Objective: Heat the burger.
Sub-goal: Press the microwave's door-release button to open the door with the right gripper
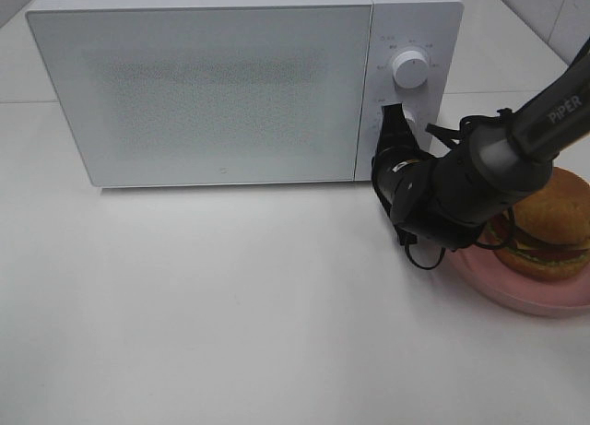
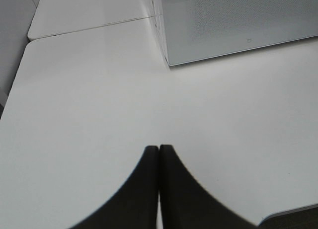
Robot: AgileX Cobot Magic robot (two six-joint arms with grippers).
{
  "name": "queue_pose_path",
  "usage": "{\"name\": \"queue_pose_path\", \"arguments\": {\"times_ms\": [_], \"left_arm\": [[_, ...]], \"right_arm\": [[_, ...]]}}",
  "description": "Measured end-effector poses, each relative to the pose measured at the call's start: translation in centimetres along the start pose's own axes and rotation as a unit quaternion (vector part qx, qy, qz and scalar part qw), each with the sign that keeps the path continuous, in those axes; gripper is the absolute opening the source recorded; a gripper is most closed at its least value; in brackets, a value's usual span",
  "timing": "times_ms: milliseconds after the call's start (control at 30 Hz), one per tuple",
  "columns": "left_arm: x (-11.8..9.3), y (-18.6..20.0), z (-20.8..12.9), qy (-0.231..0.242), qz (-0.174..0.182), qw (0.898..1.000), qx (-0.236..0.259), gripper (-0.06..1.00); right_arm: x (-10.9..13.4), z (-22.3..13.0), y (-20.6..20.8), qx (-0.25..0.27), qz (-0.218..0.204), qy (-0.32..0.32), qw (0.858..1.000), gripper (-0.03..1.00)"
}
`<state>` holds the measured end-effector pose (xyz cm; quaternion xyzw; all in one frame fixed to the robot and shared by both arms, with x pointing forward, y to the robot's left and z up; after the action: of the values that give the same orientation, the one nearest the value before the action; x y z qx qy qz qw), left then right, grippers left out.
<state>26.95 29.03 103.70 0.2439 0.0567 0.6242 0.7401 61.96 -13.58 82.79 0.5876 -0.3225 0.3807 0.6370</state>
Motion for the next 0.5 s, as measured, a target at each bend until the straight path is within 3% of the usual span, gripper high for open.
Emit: {"name": "queue_pose_path", "arguments": {"times_ms": [500], "left_arm": [[0.0, 0.0, 0.0, 0.0, 0.0, 1.0, 0.0, 0.0]], "right_arm": [[0.0, 0.04, -0.01, 0.0, 0.0, -0.013, 1.0, 0.0]]}}
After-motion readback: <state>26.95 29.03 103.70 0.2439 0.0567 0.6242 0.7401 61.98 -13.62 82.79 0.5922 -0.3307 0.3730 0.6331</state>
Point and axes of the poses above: a point on each arm's last joint axis where the gripper is mounted, y pointing back along that axis away from the gripper, x along the wrist's bending axis when the last joint is at zero, z = x × y, the point moved 4 cm from there along -y, pointing out along that axis toward the gripper, and after that the axes turned 6 degrees about -y, right-handed, at the moved point
